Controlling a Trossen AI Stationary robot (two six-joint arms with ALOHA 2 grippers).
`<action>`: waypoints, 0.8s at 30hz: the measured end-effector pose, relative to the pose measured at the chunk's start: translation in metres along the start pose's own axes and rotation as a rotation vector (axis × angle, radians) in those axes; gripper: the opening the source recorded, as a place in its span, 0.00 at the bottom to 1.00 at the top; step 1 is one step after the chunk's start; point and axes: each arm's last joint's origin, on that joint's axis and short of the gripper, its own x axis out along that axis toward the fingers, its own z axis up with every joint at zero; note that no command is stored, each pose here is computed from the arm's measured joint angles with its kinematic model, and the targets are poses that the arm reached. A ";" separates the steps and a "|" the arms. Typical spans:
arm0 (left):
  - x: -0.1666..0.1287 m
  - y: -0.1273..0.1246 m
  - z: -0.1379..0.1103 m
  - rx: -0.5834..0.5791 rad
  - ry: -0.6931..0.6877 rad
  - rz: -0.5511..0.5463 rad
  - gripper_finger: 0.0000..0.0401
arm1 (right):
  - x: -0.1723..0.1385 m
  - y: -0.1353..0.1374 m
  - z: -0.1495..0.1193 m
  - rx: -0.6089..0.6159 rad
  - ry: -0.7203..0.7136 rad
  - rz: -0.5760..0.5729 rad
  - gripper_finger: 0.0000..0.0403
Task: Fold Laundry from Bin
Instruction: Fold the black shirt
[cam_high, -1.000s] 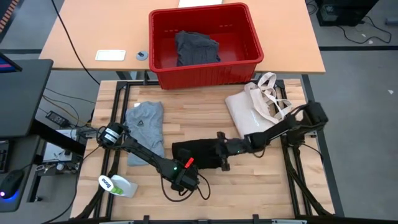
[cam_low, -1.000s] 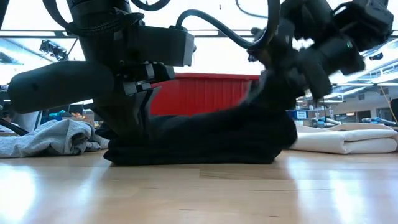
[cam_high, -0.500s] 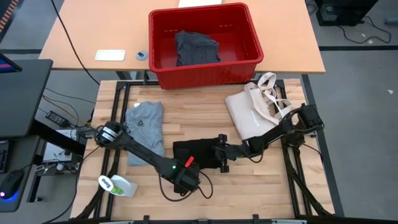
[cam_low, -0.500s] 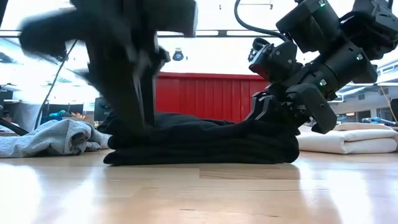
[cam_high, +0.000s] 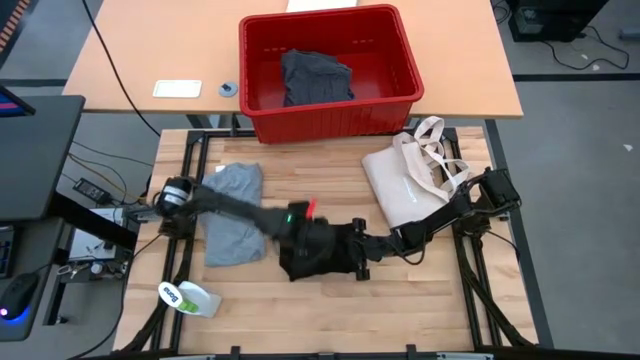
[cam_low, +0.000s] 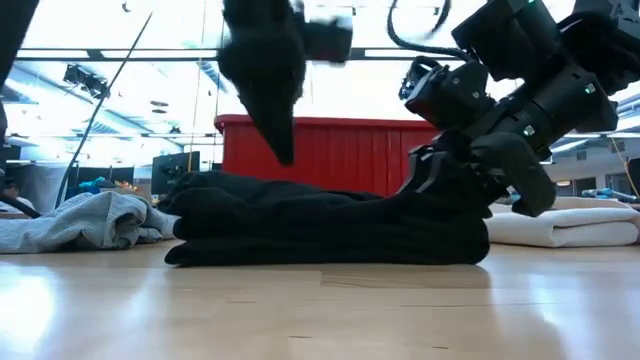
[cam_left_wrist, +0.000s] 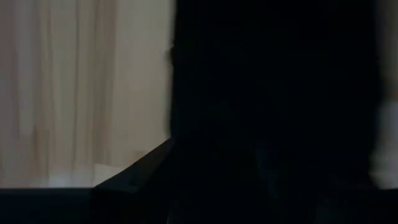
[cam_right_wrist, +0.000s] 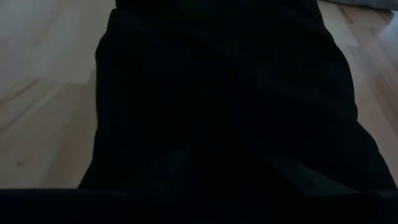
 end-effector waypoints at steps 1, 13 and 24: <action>0.008 0.011 0.000 -0.013 0.025 -0.016 0.54 | 0.000 0.001 0.000 -0.007 0.000 0.002 0.42; 0.075 0.087 -0.013 -0.192 0.119 -0.415 0.78 | 0.000 0.000 0.000 -0.082 0.000 0.012 0.42; 0.103 0.069 -0.036 -0.189 0.051 -0.508 0.86 | 0.001 -0.003 0.000 -0.093 0.001 0.018 0.42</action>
